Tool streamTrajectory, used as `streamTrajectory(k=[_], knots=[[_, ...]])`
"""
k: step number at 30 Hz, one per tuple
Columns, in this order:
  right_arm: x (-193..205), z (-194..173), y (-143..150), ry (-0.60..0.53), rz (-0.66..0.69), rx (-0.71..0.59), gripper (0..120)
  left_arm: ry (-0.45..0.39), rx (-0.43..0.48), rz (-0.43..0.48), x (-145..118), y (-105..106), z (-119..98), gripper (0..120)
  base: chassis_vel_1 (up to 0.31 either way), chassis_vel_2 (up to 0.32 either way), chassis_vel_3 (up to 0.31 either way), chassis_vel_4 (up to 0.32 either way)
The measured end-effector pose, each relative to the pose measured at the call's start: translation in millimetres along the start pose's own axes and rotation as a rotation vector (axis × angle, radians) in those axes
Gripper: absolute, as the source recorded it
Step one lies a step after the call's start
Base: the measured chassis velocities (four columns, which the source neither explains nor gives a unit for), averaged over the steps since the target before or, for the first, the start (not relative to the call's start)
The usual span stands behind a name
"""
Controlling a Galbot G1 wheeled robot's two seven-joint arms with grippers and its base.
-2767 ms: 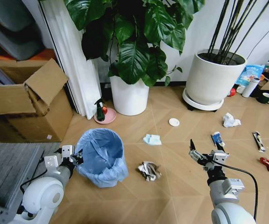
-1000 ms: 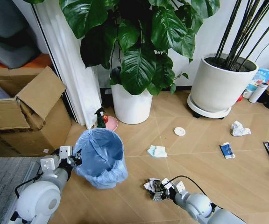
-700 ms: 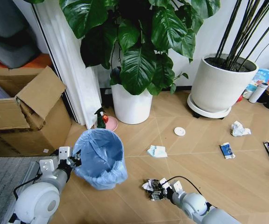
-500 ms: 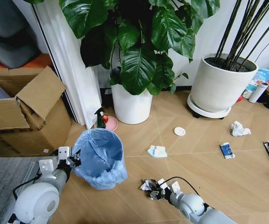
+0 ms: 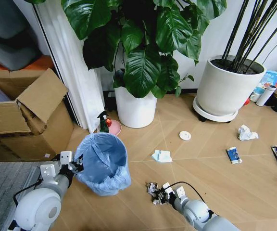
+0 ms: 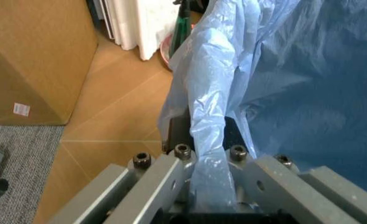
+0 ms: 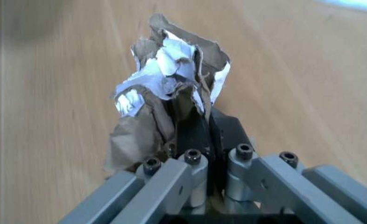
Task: Pick up the trash bin and place the garbage on the floor into it.
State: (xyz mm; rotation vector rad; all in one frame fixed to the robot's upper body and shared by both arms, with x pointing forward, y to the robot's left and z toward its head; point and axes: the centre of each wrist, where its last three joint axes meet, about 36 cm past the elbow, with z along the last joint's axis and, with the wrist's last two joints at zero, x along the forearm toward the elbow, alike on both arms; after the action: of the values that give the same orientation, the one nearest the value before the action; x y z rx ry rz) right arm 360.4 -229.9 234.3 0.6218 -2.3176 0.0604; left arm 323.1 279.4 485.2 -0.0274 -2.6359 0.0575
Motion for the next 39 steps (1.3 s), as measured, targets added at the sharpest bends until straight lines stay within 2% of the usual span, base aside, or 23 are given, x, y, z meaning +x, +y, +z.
streamTrajectory(k=[11, 14, 15, 19, 20, 24, 29, 33, 39], knots=[[27, -29, -17, -0.161, 0.048, -0.066, 0, -0.004, -0.008, 0.000, 1, 3, -3, 0, 0.000, 0.000, 0.000, 0.000], [41, -79, -22, -0.314, 0.055, -0.074, 0, 0.013, -0.008, -0.014, -3, 8, -3, 0, 0.000, 0.000, 0.000, 0.000], [41, -79, -22, -0.314, 0.055, -0.074, 0, 0.013, -0.008, -0.014, -3, 8, -3, 0, 0.000, 0.000, 0.000, 0.000], [89, -162, -25, -0.484, 0.018, -0.014, 0, 0.059, -0.031, -0.006, -15, 13, 0, 0, 0.000, 0.000, 0.000, 0.000], [89, -162, -25, -0.484, 0.018, -0.014, 0, 0.059, -0.031, -0.006, -15, 13, 0, 0, 0.000, 0.000, 0.000, 0.000], [126, -217, -16, -0.607, -0.056, 0.038, 0, 0.079, -0.045, 0.034, -23, 11, -5, 0, 0.000, 0.000, 0.000, 0.000], [145, -250, 0, -0.658, -0.147, 0.064, 0, 0.090, -0.055, 0.057, -31, 12, -8, 0, 0.000, 0.000, 0.000, 0.000], [157, -277, 28, -0.672, -0.284, 0.098, 0, 0.112, -0.075, 0.084, -43, 16, -10, 0, 0.000, 0.000, 0.000, 0.000], [145, -280, 57, -0.617, -0.385, 0.112, 0, 0.114, -0.090, 0.110, -52, 16, -15, 0, 0.000, 0.000, 0.000, 0.000]])
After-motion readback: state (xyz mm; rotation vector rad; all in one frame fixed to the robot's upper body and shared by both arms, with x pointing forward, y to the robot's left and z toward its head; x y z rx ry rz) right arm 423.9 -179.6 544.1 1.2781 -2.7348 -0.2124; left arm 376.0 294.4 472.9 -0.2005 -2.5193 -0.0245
